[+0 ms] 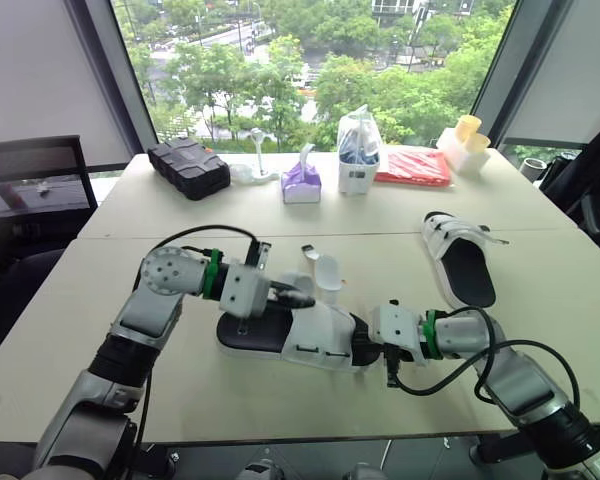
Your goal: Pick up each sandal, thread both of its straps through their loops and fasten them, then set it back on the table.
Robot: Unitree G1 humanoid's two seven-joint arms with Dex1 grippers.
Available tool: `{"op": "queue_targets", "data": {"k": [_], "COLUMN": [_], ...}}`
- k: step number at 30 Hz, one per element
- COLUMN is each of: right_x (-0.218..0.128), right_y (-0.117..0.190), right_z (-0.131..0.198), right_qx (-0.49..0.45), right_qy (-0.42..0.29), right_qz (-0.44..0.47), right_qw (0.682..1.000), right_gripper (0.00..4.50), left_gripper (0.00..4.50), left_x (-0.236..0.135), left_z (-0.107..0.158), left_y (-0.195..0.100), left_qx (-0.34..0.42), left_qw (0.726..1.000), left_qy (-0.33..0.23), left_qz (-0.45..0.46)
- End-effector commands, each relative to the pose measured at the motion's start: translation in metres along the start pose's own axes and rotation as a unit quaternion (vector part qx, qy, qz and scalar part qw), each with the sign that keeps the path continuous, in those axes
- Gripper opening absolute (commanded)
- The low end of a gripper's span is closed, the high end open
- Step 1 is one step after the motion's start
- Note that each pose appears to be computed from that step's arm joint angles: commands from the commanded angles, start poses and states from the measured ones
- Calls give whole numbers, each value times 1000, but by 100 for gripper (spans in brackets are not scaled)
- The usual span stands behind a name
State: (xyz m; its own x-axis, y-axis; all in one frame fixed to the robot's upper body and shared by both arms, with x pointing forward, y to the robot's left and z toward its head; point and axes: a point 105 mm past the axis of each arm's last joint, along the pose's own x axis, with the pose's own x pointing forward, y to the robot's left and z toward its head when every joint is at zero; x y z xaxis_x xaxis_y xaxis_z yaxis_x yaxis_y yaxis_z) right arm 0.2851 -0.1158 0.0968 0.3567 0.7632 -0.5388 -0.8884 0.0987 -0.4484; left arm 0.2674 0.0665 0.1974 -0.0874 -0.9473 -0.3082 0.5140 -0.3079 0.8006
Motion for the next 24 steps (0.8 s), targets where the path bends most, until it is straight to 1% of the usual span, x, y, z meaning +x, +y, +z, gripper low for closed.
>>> {"op": "queue_targets", "data": {"k": [1, 4, 8, 9, 11, 12, 15, 16, 18, 20, 22, 24], "right_x": [-2, -3, -4, -4, -4, -4, -4, -4, -3, -2, -1, 0], "right_y": [-5, -9, -10, -10, -11, -12, -13, -13, -13, -14, -16, -17], "right_z": [-13, -13, -14, -15, -15, -16, -16, -15, -15, -16, -17, -17], "right_qx": [-3, -5, -9, -10, -12, -12, -14, -15, -15, -16, -20, -23], "right_qy": [28, 27, 28, 29, 30, 30, 31, 31, 30, 31, 32, 32], "right_qz": [6, 8, 12, 14, 15, 14, 15, 16, 16, 16, 16, 17], "right_qw": [1000, 1000, 999, 999, 999, 999, 999, 999, 999, 999, 999, 999], "right_gripper": [0, 0, 0, 0, 0, 0, 0, 0, 0, 0, 0, 0], "left_gripper": [7, 7, 7, 30, 92, 136, 286, 347, 446, 446, 446, 446], "left_x": [5, 12, 15, 15, 16, 16, 14, 13, 9, 3, -6, -13], "left_z": [21, 28, 30, 33, 36, 37, 40, 40, 39, 34, 23, 12], "left_y": [-7, -15, -29, -33, -35, -35, -36, -38, -40, -42, -35, -28], "left_qx": [58, 68, 66, 64, 61, 60, 68, 72, 71, 65, 95, 109], "left_qw": [997, 995, 992, 992, 991, 991, 990, 990, 990, 990, 988, 987], "left_qy": [-48, -72, -86, -90, -96, -97, -95, -86, -71, -41, -2, 31], "left_qz": [-21, -30, -61, -66, -71, -71, -81, -88, -99, -119, -121, -116]}}
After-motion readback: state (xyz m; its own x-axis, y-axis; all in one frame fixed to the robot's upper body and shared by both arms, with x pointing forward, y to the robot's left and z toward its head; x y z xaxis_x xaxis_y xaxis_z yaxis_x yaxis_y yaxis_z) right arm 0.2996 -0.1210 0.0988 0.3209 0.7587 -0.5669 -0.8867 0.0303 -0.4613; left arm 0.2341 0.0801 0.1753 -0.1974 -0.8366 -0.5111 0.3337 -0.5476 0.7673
